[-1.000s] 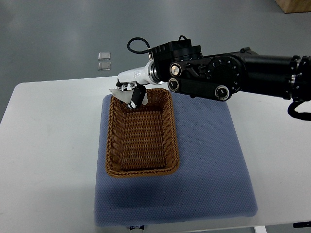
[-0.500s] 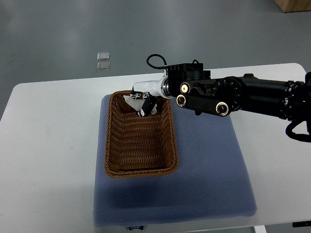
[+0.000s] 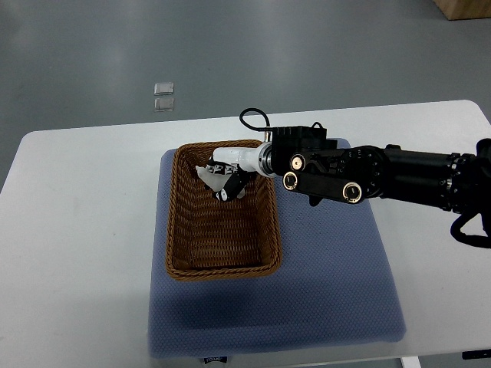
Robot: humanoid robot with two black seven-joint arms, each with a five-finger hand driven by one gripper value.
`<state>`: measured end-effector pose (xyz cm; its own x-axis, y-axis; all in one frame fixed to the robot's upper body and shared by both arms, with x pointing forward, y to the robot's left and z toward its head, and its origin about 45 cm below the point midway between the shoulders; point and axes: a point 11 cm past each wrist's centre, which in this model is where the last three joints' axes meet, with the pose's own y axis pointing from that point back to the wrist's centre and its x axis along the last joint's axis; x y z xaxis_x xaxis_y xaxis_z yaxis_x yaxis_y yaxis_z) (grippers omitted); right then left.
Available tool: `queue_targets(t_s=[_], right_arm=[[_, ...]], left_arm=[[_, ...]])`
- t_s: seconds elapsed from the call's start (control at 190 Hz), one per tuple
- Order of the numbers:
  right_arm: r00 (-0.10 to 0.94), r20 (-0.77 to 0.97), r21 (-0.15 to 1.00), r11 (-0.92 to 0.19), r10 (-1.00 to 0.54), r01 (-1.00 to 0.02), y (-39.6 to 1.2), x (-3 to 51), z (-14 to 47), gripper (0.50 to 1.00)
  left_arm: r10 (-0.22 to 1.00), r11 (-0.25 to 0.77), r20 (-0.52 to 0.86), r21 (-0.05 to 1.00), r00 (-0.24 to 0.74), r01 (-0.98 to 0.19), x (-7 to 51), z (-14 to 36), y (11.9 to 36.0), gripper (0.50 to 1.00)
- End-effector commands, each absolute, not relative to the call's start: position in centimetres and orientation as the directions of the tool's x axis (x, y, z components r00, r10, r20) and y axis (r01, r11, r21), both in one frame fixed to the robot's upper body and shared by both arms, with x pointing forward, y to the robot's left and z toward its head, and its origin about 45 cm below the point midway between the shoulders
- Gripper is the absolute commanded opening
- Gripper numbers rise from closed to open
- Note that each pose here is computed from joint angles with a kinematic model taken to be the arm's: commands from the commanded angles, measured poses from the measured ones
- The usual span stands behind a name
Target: Place white bear in brown basket with right hand
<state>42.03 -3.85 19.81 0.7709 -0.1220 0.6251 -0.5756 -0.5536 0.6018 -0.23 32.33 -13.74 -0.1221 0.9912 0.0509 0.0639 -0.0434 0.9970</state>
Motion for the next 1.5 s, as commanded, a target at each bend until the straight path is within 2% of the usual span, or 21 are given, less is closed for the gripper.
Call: queue_targets(t_s=[0.0, 0.226, 0.326, 0.337, 0.347, 0.363, 0.447, 0.579, 0.674, 0.853, 0.911, 1.226, 1.384, 1.495], right_arm=[[0.783, 0.609, 0.607, -0.561, -0.127, -0.563, -3.9, 41.6, 19.1, 0.5], [0.788, 0.601, 0.596, -0.581, -0.135, -0.554, -3.5, 41.3, 19.2, 0.502], [0.794, 0.592, 0.6, -0.582, -0.138, -0.548, -3.5, 41.0, 18.8, 0.586], [0.794, 0.592, 0.6, -0.582, -0.138, -0.548, -3.5, 41.0, 18.8, 0.613], [0.794, 0.592, 0.6, -0.582, -0.138, -0.548, -3.5, 41.0, 18.8, 0.613], [0.794, 0.592, 0.6, -0.582, -0.138, -0.548, -3.5, 41.0, 18.8, 0.647], [0.795, 0.591, 0.601, -0.582, -0.137, -0.547, -3.5, 41.0, 18.8, 0.764], [0.795, 0.591, 0.598, -0.587, -0.138, -0.546, -3.5, 41.0, 18.9, 0.829], [0.795, 0.59, 0.598, -0.588, -0.138, -0.545, -3.5, 41.0, 18.9, 0.852], [0.784, 0.595, 0.558, -0.611, -0.178, -0.562, -2.7, 41.8, 20.8, 0.862], [0.78, 0.596, 0.543, -0.619, -0.192, -0.568, -2.4, 42.2, 21.7, 0.895], [0.768, 0.608, 0.522, -0.626, -0.202, -0.578, -2.1, 42.7, 23.0, 0.895], [0.752, 0.596, 0.443, -0.666, -0.282, -0.6, -0.9, 43.7, 26.7, 0.895], [0.74, 0.542, 0.342, -0.699, -0.399, -0.628, -0.2, 44.7, 30.6, 0.895]], left_arm=[[0.991, -0.043, 0.051, 0.997, -0.122, 0.064, -0.2, -13.7, 32.3, 1.0], [0.991, -0.043, 0.051, 0.997, -0.12, 0.064, -0.2, -13.7, 32.3, 1.0], [0.991, -0.043, 0.051, 0.997, -0.122, 0.064, -0.2, -13.7, 32.3, 1.0], [0.991, -0.043, 0.051, 0.997, -0.122, 0.064, -0.2, -13.7, 32.3, 1.0], [0.991, -0.043, 0.051, 0.997, -0.122, 0.064, -0.2, -13.7, 32.3, 1.0], [0.991, -0.043, 0.051, 0.997, -0.122, 0.064, -0.2, -13.7, 32.3, 1.0], [0.991, -0.043, 0.051, 0.997, -0.122, 0.064, -0.2, -13.7, 32.3, 1.0], [0.991, -0.043, 0.051, 0.997, -0.12, 0.064, -0.2, -13.7, 32.3, 1.0], [0.991, -0.043, 0.051, 0.997, -0.12, 0.064, -0.2, -13.7, 32.3, 1.0], [0.991, -0.043, 0.051, 0.997, -0.122, 0.064, -0.2, -13.7, 32.3, 1.0], [0.991, -0.043, 0.051, 0.997, -0.122, 0.064, -0.2, -13.7, 32.3, 1.0], [0.991, -0.043, 0.051, 0.997, -0.12, 0.064, -0.2, -13.7, 32.3, 1.0], [0.992, -0.042, 0.05, 0.997, -0.119, 0.064, -0.2, -13.7, 32.3, 1.0], [0.992, -0.042, 0.05, 0.997, -0.119, 0.064, -0.2, -13.7, 32.3, 1.0]])
